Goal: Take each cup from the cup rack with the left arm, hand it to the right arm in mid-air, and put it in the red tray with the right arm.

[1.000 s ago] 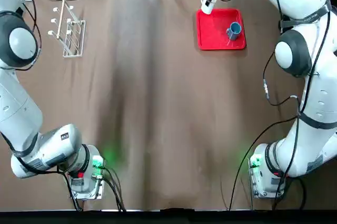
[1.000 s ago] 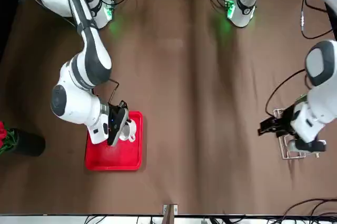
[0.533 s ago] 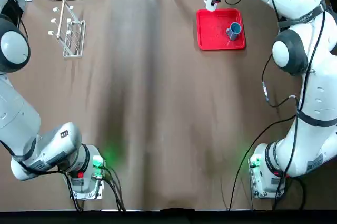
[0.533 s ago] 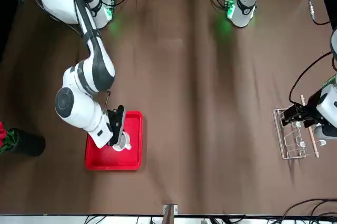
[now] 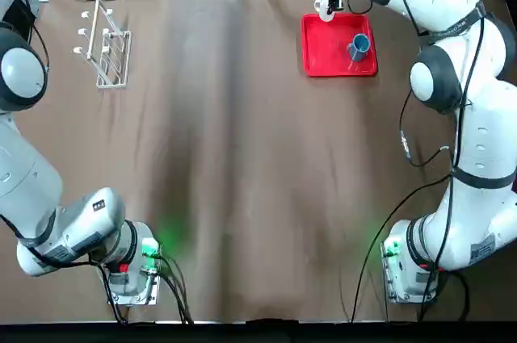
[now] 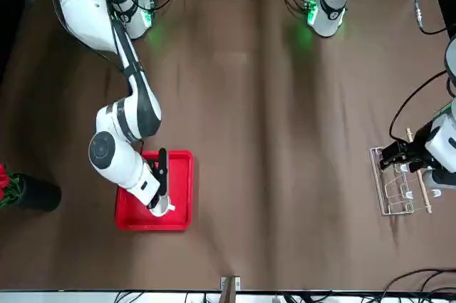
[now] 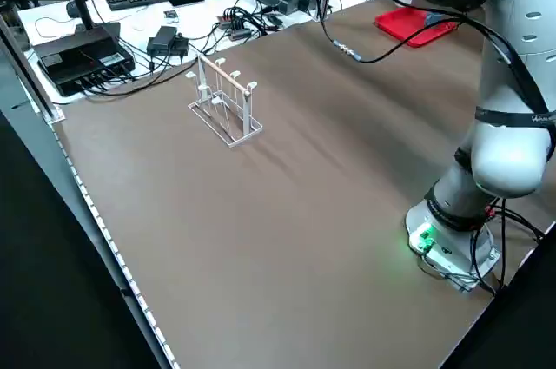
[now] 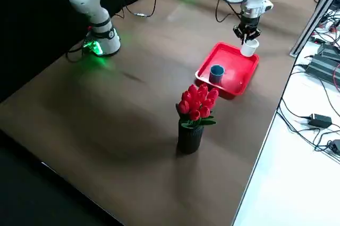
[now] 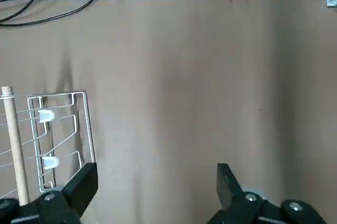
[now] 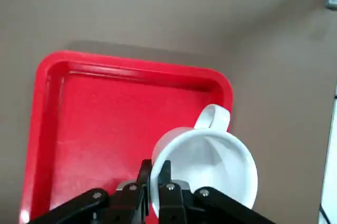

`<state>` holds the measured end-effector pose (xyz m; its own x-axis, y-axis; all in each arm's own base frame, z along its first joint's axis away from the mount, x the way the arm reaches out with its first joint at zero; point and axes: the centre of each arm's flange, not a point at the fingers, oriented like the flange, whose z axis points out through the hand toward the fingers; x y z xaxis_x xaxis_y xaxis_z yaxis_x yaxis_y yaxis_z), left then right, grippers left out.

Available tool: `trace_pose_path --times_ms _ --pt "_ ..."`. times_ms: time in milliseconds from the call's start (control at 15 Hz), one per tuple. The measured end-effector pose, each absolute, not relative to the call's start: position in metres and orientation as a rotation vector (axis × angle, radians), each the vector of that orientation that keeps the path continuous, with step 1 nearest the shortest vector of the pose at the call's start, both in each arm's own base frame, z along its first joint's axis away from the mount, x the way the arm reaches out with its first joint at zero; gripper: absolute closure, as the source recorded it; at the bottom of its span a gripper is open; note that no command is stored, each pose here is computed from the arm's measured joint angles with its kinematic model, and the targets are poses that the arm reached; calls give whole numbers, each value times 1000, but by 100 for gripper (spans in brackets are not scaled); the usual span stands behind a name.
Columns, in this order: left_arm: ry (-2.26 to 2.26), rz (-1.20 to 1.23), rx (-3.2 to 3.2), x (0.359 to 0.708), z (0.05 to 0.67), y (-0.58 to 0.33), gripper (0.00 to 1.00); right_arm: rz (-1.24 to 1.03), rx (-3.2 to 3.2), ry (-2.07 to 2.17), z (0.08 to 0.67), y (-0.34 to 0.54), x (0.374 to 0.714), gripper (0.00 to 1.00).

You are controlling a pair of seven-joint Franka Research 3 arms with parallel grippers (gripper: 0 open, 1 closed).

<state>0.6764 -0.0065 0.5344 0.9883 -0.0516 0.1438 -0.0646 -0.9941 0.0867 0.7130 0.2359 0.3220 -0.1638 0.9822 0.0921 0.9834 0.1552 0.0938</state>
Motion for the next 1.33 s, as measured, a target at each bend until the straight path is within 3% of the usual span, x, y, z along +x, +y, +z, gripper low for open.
trace_pose_path --times_ms 400,867,1133,1267,1333 --pt "-89 211 3045 676 534 -5 0 -154 -1902 -2469 291 214 714 91" --pt "-81 212 3047 676 534 -2 0 -49 -1833 -2451 247 208 692 91" --pt "-75 239 3053 673 546 -1 0 -51 -1807 -2435 240 216 685 86" --pt "-63 251 3062 669 556 3 0 -62 -1797 -2422 239 221 683 76" --pt "-54 256 3069 666 561 8 0 -68 -1795 -2417 239 223 682 76"
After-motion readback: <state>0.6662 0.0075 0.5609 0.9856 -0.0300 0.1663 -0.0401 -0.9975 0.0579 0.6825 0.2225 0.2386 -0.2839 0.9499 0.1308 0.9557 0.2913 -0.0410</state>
